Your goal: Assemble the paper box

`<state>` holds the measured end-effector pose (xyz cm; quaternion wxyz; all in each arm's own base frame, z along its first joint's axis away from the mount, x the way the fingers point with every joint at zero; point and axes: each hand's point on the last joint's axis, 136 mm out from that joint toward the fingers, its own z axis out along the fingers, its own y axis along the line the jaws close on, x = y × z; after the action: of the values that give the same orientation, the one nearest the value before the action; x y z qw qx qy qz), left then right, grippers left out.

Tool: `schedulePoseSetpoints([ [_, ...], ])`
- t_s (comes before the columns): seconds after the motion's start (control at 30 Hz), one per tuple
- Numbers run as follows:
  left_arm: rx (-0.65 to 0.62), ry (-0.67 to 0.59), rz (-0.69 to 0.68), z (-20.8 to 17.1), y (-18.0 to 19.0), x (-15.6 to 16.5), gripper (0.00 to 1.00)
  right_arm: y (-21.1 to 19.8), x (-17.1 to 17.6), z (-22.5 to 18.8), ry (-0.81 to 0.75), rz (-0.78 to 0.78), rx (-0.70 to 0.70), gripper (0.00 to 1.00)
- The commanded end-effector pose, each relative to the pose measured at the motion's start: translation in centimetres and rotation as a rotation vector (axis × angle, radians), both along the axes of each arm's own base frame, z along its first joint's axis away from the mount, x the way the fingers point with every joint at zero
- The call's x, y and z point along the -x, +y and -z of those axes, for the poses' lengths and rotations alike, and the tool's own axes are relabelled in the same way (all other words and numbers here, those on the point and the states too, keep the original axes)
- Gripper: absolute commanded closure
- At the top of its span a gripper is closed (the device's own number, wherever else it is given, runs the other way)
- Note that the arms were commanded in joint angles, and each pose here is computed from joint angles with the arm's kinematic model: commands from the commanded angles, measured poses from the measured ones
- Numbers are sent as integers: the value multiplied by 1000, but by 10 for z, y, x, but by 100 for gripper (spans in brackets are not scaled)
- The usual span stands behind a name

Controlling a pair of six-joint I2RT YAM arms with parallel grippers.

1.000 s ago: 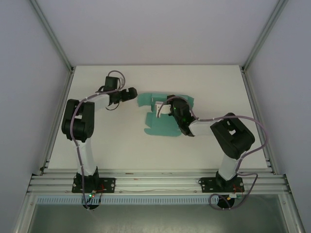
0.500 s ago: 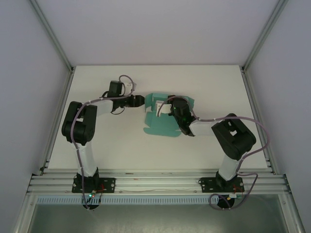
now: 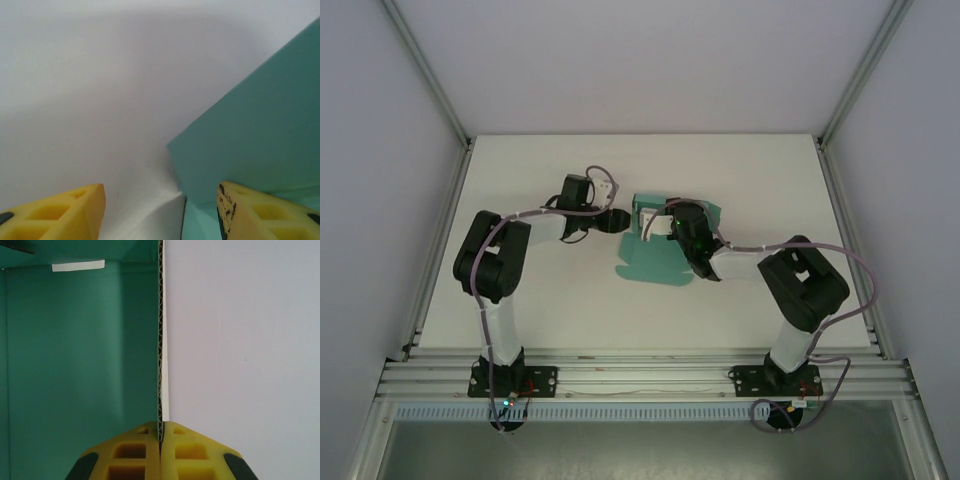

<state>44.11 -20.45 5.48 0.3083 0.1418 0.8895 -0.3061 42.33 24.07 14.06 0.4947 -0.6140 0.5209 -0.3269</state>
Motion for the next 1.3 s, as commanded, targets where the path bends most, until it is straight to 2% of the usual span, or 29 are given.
schedulePoseSetpoints([
  [0.0, -57, -74, -4, -13, 5, 4, 39, 1, -1, -20, -20, 16, -11, 100],
  [0.27, -22, -164, 24, -36, -4, 6, 38, 0, 2, -15, 9, 13, -8, 100],
  [0.5, 5, -181, 74, -44, -16, 3, 33, 1, 2, -13, 20, 11, -15, 100],
  [0.67, -53, -174, 90, -35, -23, 5, 22, 2, 4, -14, 24, 6, -12, 100],
  [0.73, -112, -181, 75, -27, -24, 5, 21, 4, 5, -15, 19, 4, -4, 100],
  [0.93, -142, -223, 15, -27, -21, -6, 31, 5, 13, -11, 41, -9, 3, 100],
  [1.27, -177, -325, -7, -29, -26, -8, 45, 1, 37, 25, 147, -2, -4, 100],
])
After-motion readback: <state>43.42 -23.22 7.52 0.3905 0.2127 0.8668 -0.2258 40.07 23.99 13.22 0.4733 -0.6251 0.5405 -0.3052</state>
